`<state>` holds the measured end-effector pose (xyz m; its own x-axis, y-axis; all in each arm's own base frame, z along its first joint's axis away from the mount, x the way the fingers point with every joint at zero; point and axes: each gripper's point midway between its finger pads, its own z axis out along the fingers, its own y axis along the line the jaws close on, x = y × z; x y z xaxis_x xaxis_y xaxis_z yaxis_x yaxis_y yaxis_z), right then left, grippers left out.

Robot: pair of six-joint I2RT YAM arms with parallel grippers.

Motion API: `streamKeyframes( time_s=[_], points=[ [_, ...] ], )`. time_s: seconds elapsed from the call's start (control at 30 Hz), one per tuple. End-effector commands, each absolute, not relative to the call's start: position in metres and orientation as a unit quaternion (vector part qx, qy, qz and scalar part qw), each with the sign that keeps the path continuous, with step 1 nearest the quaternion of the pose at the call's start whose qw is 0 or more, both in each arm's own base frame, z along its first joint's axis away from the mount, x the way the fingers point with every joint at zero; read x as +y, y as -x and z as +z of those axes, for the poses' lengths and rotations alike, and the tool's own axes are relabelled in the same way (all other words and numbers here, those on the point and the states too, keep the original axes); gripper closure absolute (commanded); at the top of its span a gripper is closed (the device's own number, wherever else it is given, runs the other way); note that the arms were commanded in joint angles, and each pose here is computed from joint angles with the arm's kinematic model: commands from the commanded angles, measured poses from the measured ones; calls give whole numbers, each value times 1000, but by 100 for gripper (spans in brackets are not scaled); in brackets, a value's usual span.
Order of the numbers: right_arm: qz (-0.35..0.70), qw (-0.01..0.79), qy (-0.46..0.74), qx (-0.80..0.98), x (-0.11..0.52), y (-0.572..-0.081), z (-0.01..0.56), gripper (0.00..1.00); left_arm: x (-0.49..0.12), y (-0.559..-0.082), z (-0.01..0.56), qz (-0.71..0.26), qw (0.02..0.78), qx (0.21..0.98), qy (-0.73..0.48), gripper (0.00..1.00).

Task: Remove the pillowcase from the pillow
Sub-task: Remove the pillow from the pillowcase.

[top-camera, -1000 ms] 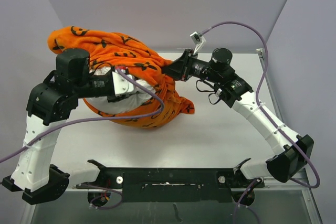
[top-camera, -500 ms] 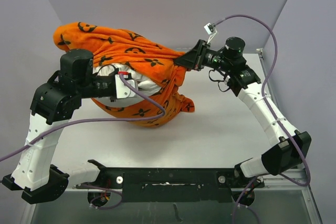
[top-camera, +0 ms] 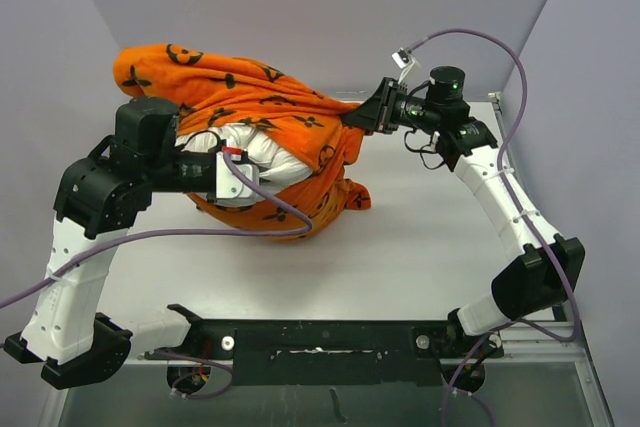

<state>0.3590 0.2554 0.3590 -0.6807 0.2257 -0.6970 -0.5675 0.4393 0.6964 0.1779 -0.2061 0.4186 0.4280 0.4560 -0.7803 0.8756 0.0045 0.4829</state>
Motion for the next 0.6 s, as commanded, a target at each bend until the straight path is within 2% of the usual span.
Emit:
streamKeyframes(
  time_s=[0.0, 0.2, 0.57],
  points=[
    [286, 454, -31, 844, 143, -448, 263, 100, -181, -117, 411, -258, 453, 527, -671, 100],
    [203, 420, -40, 884, 116, -444, 200, 100, -178, -112, 425, -254, 466, 520, -669, 100],
    [129, 355, -18, 926, 101, -421, 116, 100, -179, -109, 458, -251, 508, 502, -653, 100]
  ],
)
